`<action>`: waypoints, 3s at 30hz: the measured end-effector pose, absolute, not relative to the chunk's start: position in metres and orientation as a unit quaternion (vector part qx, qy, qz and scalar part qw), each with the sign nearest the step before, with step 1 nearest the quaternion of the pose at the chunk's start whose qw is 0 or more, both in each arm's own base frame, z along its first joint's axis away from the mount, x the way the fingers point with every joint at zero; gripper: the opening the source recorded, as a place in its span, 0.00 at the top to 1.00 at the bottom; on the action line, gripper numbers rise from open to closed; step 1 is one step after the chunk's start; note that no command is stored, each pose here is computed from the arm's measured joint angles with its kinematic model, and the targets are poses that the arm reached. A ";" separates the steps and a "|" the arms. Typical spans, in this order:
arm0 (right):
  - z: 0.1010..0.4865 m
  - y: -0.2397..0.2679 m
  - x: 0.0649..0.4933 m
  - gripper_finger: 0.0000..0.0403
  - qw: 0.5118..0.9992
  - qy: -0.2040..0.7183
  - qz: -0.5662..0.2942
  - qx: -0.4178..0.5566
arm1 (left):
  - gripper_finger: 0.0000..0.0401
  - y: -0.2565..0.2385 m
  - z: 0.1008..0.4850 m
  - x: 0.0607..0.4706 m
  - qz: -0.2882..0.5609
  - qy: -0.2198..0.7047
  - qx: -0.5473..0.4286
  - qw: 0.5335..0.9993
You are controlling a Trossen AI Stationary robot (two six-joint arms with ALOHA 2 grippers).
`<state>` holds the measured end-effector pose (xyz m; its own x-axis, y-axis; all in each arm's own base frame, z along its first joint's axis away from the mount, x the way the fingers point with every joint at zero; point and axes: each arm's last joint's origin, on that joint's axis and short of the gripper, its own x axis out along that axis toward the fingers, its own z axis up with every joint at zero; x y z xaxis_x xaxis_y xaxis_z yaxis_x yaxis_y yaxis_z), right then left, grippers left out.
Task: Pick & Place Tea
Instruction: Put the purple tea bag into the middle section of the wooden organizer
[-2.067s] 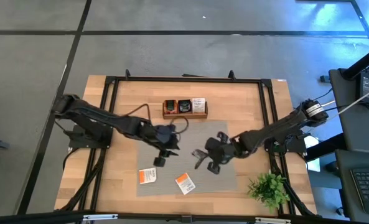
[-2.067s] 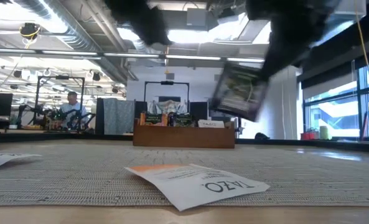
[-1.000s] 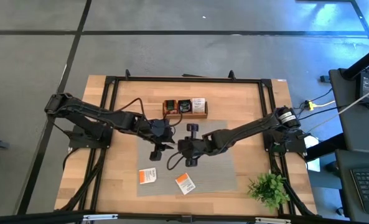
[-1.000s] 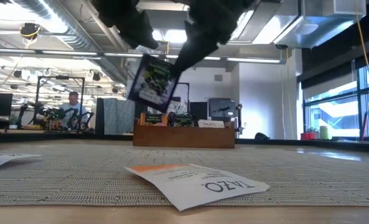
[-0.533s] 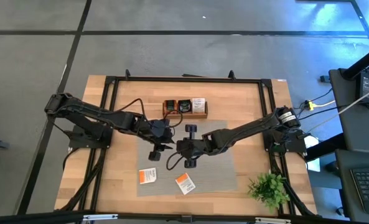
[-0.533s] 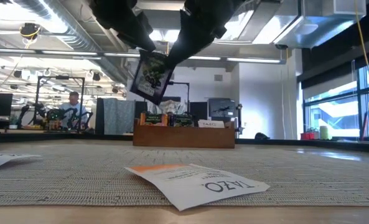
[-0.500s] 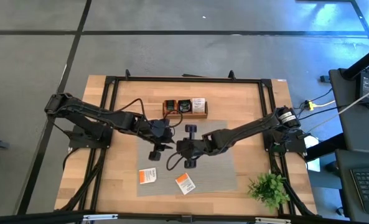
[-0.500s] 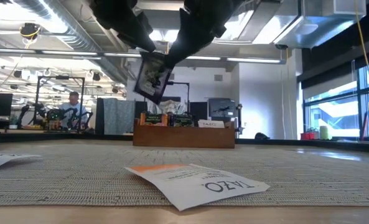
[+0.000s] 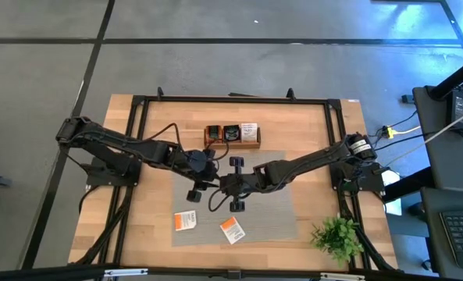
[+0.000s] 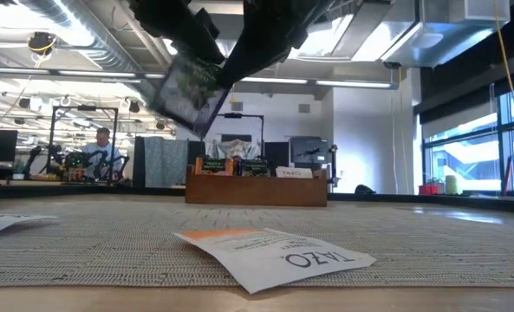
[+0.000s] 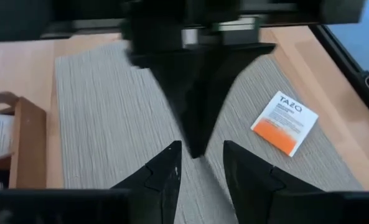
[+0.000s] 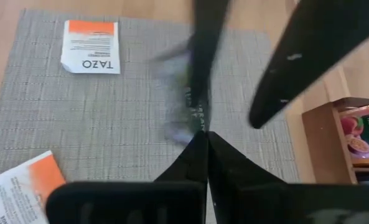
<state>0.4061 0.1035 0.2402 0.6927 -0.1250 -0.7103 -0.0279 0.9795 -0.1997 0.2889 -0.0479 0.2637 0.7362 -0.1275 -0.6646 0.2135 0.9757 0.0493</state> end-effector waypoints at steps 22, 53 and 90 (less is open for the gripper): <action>0.241 0.095 0.409 0.99 0.917 0.385 -0.032 -0.103 | 0.71 -0.049 0.256 0.281 -0.051 0.404 0.035 0.913; 0.242 0.095 0.410 0.99 0.917 0.383 -0.005 -0.114 | 0.99 -0.049 0.254 0.287 -0.057 0.395 0.046 0.916; 0.235 0.073 0.295 0.94 0.969 0.238 -0.040 -0.041 | 0.99 0.083 0.214 0.280 0.038 0.059 0.070 0.995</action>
<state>0.2946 0.0726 0.2346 0.8833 -0.0977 -0.4586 0.0583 0.9933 -0.0993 0.2798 0.0830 0.2141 0.9901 0.0848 -0.1121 -0.0684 0.9873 0.1432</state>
